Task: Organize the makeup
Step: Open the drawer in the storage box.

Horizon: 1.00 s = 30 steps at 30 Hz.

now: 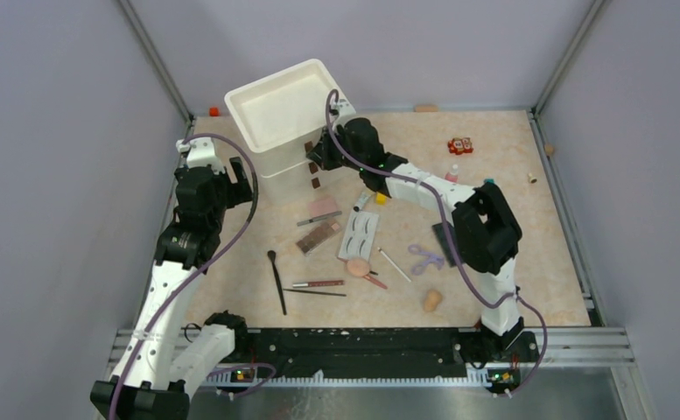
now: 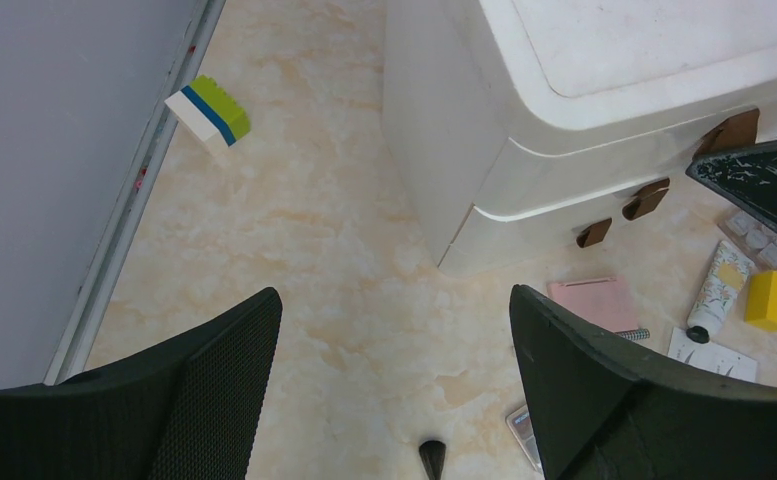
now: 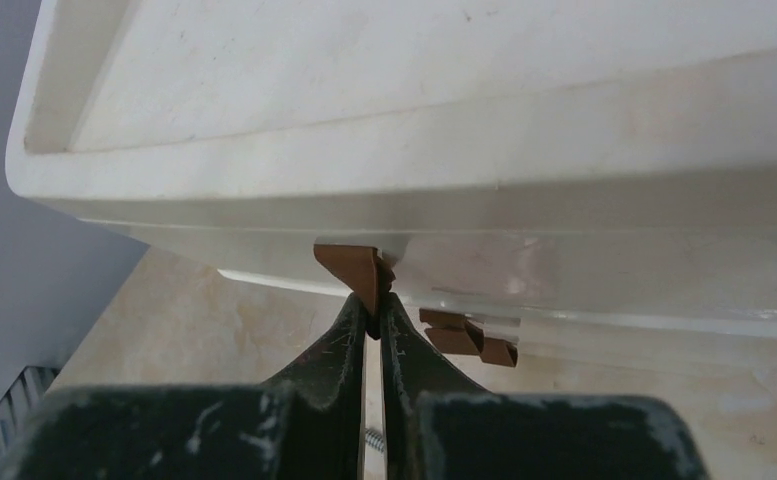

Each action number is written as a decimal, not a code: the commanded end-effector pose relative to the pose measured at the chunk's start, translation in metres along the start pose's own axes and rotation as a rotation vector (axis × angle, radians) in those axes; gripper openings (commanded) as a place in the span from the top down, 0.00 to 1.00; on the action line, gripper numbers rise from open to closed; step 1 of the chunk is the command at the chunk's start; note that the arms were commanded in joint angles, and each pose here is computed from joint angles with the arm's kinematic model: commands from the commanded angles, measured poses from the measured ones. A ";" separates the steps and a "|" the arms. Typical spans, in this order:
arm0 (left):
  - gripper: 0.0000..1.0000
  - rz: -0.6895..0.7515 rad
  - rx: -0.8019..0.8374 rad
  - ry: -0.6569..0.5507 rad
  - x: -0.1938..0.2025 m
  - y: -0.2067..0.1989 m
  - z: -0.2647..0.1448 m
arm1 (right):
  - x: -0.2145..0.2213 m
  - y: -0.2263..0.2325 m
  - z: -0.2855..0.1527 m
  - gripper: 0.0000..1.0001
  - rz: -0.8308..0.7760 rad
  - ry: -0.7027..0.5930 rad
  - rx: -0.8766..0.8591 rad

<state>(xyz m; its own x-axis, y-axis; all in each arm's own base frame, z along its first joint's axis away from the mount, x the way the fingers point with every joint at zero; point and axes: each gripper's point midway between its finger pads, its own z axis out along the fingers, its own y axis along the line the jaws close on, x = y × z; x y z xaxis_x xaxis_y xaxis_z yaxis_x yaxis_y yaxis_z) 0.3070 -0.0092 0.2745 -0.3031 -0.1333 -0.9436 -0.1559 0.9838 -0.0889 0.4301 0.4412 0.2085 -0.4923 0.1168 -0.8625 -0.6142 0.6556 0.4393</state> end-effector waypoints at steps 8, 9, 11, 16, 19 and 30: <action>0.10 -0.017 0.036 0.038 0.005 -0.010 0.005 | -0.012 0.044 -0.065 1.00 -0.057 -0.072 -0.098; 0.10 -0.019 0.039 0.042 0.007 -0.011 0.006 | -0.008 0.045 -0.069 1.00 -0.060 -0.068 -0.094; 0.10 -0.019 0.043 0.040 0.007 -0.011 0.005 | -0.002 0.049 -0.078 1.00 -0.066 -0.060 -0.091; 0.07 -0.022 0.015 0.005 0.002 -0.004 0.000 | 0.006 0.050 -0.100 1.00 -0.076 -0.061 -0.056; 0.03 -0.032 -0.008 -0.009 0.000 0.000 -0.002 | 0.011 0.049 -0.111 1.00 -0.061 -0.064 -0.043; 0.01 -0.035 -0.004 0.001 0.002 0.000 0.002 | 0.026 0.046 -0.129 1.00 -0.068 -0.029 -0.022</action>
<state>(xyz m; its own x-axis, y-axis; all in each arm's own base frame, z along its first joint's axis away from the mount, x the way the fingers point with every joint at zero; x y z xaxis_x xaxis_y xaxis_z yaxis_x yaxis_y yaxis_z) 0.3042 -0.0097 0.2664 -0.3282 -0.1519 -0.9323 -0.1666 0.9808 -0.1011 0.3225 0.3818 0.2081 -0.4767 0.0658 -0.8766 -0.6301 0.6698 0.3929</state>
